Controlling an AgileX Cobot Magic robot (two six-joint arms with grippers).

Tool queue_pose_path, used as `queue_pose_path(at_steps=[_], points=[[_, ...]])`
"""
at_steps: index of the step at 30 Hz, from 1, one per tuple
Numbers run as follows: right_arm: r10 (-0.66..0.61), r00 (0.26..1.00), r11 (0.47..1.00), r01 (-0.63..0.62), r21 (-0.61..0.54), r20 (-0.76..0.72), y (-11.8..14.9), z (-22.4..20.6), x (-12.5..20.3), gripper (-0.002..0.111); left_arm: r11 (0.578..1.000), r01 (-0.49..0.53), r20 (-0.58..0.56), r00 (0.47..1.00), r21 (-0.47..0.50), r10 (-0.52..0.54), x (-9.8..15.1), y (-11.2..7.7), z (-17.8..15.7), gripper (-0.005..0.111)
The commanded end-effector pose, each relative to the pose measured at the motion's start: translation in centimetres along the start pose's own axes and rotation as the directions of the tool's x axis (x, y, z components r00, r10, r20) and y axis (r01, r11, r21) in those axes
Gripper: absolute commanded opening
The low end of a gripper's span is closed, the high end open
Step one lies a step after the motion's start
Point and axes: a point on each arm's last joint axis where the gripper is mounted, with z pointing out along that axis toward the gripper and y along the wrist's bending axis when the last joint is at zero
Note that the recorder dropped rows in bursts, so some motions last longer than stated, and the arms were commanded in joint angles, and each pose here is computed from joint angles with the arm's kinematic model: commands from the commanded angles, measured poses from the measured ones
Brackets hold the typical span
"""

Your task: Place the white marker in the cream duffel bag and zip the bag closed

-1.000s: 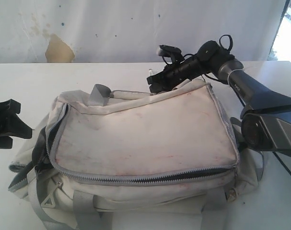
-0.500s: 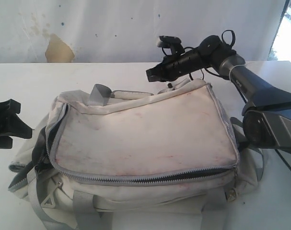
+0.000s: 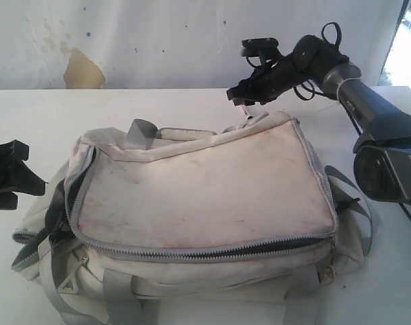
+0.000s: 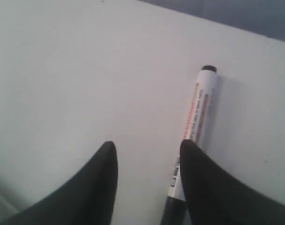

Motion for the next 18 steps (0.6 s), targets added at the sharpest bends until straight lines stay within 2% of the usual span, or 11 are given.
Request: queue_pose_path(at_steps=[1,6,18], points=[[-0.014,1.000,0.998,0.013,0.054,0.003,-0.8,-0.3,-0.1,0.041,1.000,-0.009,0.008,1.000,0.001,0.009,0.0,-0.2,-0.1,0.057],[-0.066,0.998,0.990,0.065,0.127,0.002,-1.6,0.2,0.3,0.041,1.000,-0.009,0.009,1.000,0.000,0.009,0.0,-0.2,-0.1,0.057],[0.010,1.000,0.999,-0.010,0.043,-0.013,-1.0,2.0,1.8,0.041,1.000,-0.009,0.011,1.000,-0.002,0.009,0.0,-0.2,-0.1,0.057]])
